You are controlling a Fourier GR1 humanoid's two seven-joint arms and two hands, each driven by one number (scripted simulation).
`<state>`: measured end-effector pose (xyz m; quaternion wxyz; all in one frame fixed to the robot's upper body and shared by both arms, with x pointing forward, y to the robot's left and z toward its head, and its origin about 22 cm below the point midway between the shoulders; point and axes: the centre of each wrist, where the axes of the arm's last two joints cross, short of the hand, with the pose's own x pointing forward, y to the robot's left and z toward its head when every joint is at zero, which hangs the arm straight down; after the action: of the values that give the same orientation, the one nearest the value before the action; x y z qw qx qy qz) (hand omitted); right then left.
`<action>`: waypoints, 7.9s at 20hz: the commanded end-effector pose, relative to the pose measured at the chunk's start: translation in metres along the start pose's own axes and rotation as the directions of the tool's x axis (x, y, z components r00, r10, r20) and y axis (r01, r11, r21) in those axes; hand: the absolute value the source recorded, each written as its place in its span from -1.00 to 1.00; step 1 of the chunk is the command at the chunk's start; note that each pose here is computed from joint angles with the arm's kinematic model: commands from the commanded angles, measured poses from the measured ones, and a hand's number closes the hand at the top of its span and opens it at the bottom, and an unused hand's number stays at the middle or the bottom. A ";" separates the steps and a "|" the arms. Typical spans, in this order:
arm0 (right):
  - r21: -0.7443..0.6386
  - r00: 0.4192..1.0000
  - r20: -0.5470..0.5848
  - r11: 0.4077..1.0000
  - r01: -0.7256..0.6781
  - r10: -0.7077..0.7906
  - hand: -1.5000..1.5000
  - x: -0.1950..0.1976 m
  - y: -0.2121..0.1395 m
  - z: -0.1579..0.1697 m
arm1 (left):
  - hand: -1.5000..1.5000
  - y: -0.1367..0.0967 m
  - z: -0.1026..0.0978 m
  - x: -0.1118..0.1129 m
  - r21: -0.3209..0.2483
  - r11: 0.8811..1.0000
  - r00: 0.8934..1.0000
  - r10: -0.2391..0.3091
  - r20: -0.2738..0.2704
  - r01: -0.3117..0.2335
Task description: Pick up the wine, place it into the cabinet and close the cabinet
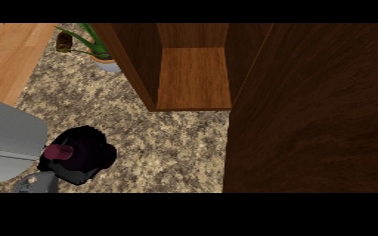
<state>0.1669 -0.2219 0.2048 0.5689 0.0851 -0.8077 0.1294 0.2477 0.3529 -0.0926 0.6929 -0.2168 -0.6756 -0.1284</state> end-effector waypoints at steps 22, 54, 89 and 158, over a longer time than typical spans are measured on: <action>0.022 0.999 0.024 0.999 0.038 -0.039 -1.00 0.016 -0.004 0.032 | 1.00 -0.092 -0.004 0.072 0.398 0.917 0.909 -0.148 0.390 -0.021; 0.032 0.998 0.042 0.998 0.050 -0.052 -1.00 0.011 -0.006 0.036 | 1.00 -0.266 -0.145 0.193 0.311 0.950 0.923 -0.091 0.373 -0.033; 0.006 0.999 0.034 0.999 0.037 -0.037 -1.00 0.015 -0.006 0.025 | 1.00 -0.247 -0.194 0.110 0.472 0.878 0.922 -0.244 0.301 0.078; 0.085 0.994 0.049 0.992 0.090 -0.094 -1.00 -0.003 0.008 0.015 | 1.00 -0.148 -0.283 0.110 0.671 0.741 0.948 -0.192 0.253 -0.029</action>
<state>0.1685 -0.2255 0.1904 0.5675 0.1289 -0.8019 0.1351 0.4322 0.1011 0.0398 0.5818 0.0440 -0.8057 0.1025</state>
